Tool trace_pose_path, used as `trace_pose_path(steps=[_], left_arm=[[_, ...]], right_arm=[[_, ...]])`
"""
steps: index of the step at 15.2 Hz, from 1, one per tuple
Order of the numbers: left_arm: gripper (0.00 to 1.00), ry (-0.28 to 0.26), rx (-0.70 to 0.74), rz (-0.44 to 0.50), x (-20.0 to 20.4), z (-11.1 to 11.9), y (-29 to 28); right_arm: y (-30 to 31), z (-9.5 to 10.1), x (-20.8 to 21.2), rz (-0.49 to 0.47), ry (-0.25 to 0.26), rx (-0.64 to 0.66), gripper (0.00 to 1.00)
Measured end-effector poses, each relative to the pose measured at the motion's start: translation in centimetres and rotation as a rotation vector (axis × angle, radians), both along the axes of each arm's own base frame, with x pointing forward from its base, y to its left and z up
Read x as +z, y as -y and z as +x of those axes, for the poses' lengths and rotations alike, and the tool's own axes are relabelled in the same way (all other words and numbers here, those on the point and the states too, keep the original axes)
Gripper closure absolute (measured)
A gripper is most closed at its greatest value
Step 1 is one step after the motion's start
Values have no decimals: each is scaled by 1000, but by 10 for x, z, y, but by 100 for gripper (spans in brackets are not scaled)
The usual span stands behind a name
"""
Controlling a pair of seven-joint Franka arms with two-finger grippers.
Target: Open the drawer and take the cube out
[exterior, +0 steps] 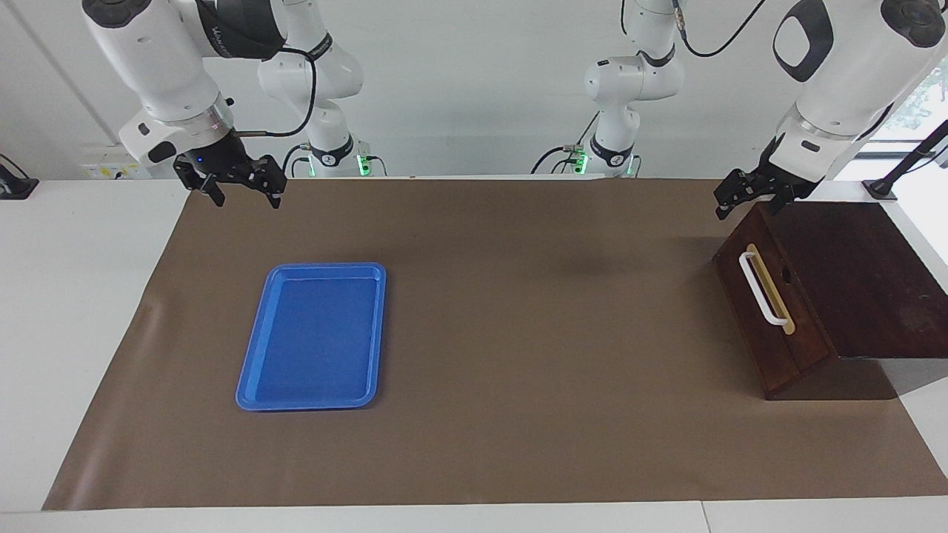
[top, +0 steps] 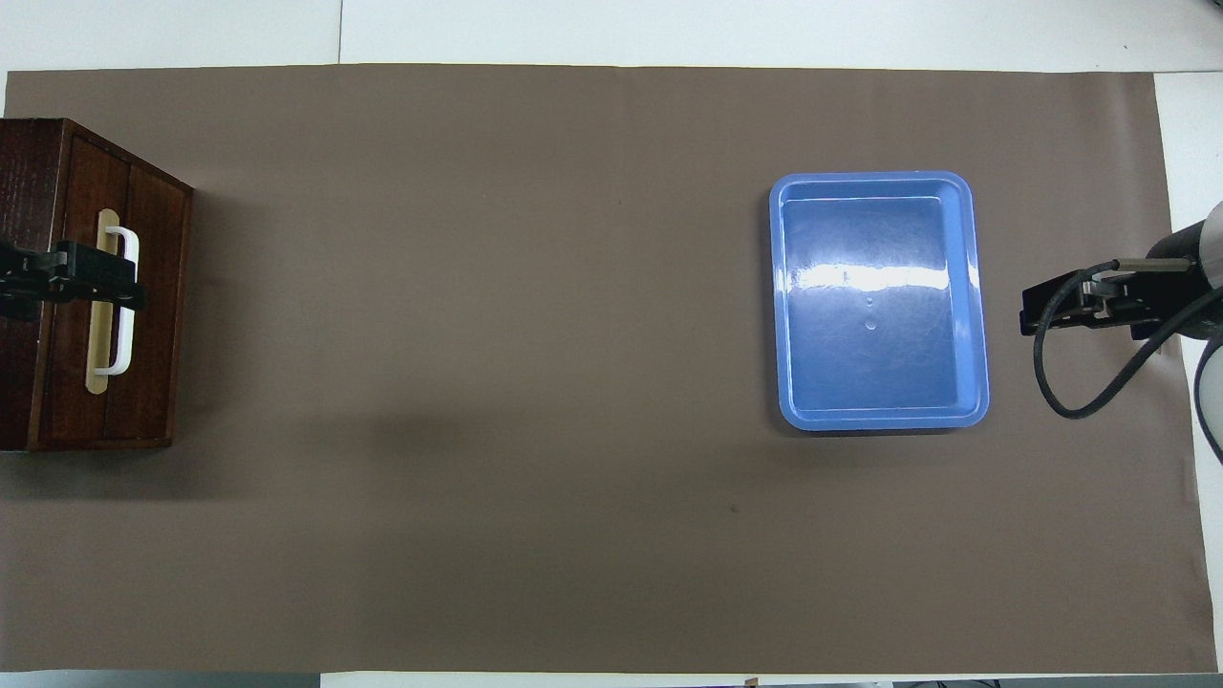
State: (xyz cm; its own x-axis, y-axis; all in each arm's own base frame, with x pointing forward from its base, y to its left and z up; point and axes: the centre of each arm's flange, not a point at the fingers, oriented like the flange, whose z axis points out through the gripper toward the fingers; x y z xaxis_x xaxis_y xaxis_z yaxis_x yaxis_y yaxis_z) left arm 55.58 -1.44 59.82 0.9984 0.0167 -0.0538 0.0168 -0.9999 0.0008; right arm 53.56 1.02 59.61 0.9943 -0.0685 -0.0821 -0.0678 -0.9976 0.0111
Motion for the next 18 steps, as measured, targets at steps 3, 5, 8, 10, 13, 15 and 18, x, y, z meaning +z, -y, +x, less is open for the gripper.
trace_pose_path(steps=[3, 5, 8, 10, 13, 15, 18], left_arm=[[0, 0, 0, 0, 0, 0, 0], [0, -1, 0, 0, 0, 0, 0], [0, -1, -1, 0, -1, 0, 0], [0, 3, -1, 0, 0, 1, 0], [0, 30, -6, 30, -5, 4, -2], [0, 42, -30, 85, -19, 7, 3], [0, 67, -83, 199, -52, 14, 26]], right_arm=[[0, 0, 0, 0, 0, 0, 0], [0, 0, 0, 0, 0, 0, 0], [0, 0, 0, 0, 0, 0, 0], [0, 0, 1, 0, 1, 1, 0], [-4, -1, 1, 0, 2, 7, 0], [0, 0, 2, 10, 6, -3, 0], [7, 8, 3, 31, 64, -117, 0]])
